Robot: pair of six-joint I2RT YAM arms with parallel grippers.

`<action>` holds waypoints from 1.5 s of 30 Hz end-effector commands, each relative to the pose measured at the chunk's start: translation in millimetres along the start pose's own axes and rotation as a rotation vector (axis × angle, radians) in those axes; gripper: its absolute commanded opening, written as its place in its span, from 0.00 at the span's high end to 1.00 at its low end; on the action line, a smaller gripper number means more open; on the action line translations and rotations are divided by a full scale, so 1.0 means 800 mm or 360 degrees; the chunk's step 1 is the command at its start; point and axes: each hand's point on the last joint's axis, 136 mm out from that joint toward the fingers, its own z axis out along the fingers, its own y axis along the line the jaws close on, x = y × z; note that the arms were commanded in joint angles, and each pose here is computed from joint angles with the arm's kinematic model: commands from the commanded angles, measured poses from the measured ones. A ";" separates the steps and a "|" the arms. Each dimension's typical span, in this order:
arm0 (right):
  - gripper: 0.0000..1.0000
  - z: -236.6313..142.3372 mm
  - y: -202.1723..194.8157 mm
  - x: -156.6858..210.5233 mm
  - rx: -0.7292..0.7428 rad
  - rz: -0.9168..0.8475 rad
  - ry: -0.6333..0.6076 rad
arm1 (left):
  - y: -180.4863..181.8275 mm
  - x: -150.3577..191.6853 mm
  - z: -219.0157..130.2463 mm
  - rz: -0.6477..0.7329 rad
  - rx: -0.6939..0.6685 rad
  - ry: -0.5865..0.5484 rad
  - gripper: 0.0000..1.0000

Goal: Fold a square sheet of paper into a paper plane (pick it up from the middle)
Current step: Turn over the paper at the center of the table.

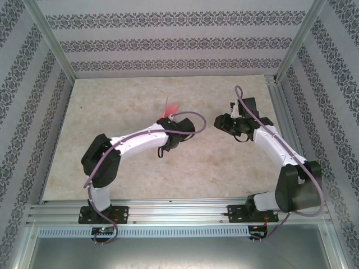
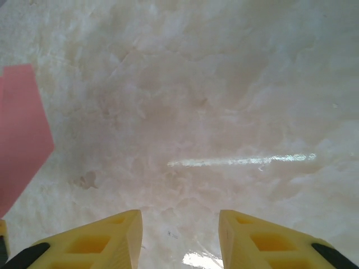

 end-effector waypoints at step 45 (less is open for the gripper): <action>0.48 0.005 -0.029 0.133 0.0049 0.0187 0.0219 | -0.165 -0.007 -0.119 -0.0079 0.1804 -0.0125 0.21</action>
